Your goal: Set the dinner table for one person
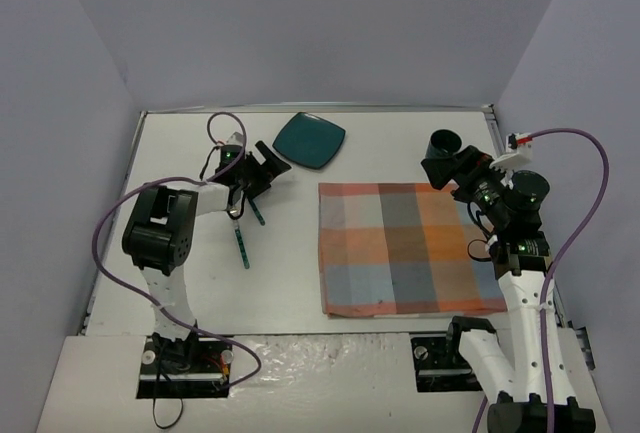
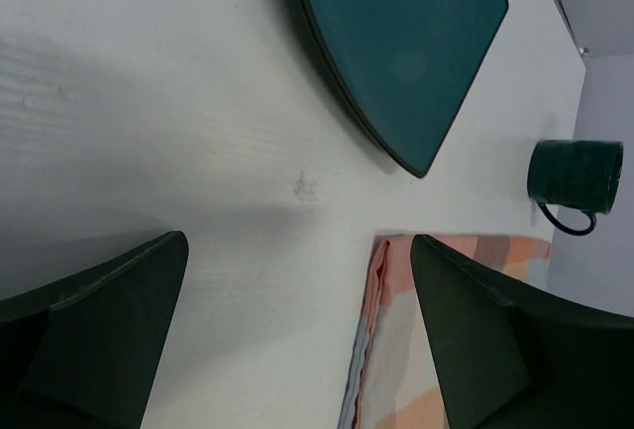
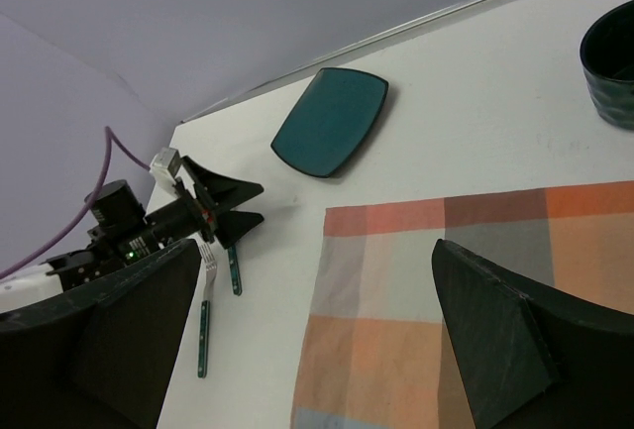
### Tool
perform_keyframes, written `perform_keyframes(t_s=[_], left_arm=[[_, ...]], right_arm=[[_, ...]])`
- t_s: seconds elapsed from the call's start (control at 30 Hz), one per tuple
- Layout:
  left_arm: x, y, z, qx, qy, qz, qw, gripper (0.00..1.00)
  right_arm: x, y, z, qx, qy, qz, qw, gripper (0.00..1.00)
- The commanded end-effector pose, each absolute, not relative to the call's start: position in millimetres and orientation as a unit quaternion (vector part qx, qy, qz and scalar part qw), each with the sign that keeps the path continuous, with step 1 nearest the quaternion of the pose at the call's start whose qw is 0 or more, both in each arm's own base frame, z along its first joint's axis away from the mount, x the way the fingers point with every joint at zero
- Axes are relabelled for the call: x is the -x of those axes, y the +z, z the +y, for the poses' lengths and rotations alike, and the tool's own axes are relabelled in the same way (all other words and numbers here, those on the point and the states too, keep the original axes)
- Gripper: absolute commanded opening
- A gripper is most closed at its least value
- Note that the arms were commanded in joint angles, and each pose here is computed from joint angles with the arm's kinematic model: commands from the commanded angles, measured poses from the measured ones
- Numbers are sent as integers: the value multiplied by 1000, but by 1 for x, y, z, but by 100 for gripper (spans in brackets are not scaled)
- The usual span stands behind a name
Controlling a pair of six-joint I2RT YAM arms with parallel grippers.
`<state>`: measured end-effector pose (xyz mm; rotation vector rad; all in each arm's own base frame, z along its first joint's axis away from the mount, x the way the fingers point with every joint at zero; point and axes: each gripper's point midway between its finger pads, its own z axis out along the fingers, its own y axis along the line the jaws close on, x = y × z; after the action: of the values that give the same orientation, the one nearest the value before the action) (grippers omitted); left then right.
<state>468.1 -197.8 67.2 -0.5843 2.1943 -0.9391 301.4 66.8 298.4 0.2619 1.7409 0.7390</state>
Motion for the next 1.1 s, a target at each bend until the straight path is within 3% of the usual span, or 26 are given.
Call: perform_keyframes(t_s=[0.0, 0.57, 1.07], left_arm=[[-516, 132, -211, 213, -428, 777, 408, 92], [-564, 63, -204, 297, -411, 770, 388, 85], [-571, 21, -199, 329, -384, 783, 362, 77]], right_arm=[[-299, 318, 76, -66, 328, 719, 609, 100], [-298, 315, 77, -65, 325, 720, 610, 100], [-298, 316, 77, -66, 324, 719, 611, 100]])
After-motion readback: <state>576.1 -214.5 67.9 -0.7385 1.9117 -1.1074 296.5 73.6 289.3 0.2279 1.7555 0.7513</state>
